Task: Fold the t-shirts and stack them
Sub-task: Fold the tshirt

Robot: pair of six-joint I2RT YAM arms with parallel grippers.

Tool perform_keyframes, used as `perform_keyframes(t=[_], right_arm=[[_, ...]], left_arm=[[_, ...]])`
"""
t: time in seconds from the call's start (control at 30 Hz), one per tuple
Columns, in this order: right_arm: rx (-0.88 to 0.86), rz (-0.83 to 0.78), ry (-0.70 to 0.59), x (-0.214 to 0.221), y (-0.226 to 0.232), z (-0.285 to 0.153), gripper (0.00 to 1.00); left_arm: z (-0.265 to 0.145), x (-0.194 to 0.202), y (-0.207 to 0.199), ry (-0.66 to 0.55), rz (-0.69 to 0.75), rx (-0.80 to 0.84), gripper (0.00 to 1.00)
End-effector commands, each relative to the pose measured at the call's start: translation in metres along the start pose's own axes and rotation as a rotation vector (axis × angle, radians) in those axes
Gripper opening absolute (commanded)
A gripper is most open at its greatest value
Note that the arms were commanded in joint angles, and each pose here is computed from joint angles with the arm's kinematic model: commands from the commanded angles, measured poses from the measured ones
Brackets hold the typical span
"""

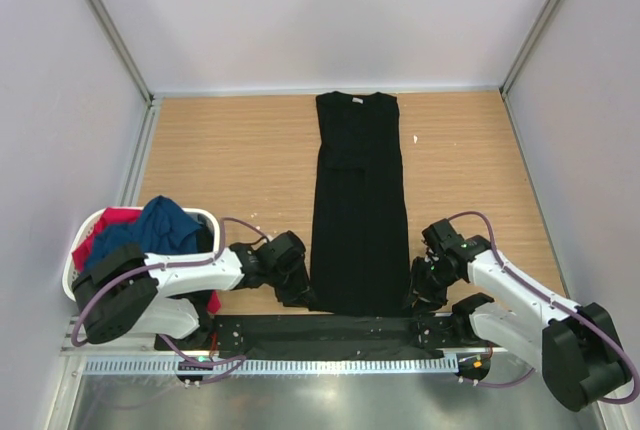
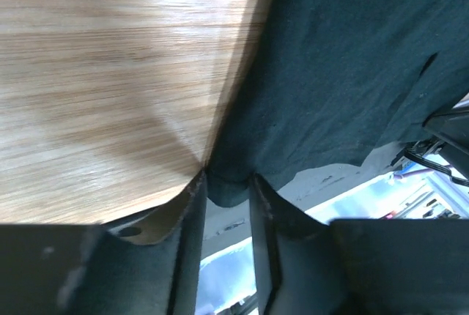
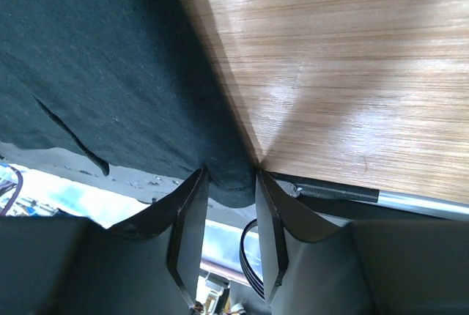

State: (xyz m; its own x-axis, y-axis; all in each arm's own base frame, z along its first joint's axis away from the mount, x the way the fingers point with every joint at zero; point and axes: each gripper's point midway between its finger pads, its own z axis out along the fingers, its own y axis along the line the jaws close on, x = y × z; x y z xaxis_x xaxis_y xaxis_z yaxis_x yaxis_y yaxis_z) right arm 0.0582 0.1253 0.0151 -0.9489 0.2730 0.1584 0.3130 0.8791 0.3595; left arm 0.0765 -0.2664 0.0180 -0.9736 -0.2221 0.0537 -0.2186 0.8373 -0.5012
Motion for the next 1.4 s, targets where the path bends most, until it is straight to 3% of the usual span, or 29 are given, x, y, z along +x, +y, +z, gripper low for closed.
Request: perform_keyframes(t=[0.0,0.03,0.17,0.3,0.6,0.87,1.17,1.37], right_arm=[[0.030,0.013,0.007,0.003,-0.006,0.005,0.36],[0.031,0.011,0.008,0.003,-0.006,0.005,0.33],[0.027,0.010,0.010,0.003,-0.003,0.004,0.11],[-0.002,-0.012,-0.025,-0.009,0.015,-0.011,0.01],[-0.124,-0.011,-0.088,-0.033,0.062,-0.033,0.01],[-0.119,-0.081,-0.174,-0.076,0.105,-0.069,0.01],[-0.089,-0.098,-0.260,-0.163,0.133,-0.093,0.01],[-0.091,-0.067,-0.319,-0.220,0.124,-0.113,0.01]], left_arm=[[0.004,0.001,0.018,-0.003,-0.001,-0.045,0.30],[0.004,0.000,0.018,-0.006,-0.001,-0.046,0.28],[0.003,0.001,0.016,-0.004,0.008,-0.046,0.00],[-0.006,-0.007,0.003,-0.034,0.056,-0.040,0.00],[-0.035,-0.033,-0.024,-0.076,0.169,-0.049,0.00],[-0.066,-0.100,-0.063,-0.147,0.153,0.024,0.00],[-0.079,-0.162,-0.107,-0.179,0.189,0.057,0.00],[-0.080,-0.215,-0.128,-0.228,0.181,0.078,0.00]])
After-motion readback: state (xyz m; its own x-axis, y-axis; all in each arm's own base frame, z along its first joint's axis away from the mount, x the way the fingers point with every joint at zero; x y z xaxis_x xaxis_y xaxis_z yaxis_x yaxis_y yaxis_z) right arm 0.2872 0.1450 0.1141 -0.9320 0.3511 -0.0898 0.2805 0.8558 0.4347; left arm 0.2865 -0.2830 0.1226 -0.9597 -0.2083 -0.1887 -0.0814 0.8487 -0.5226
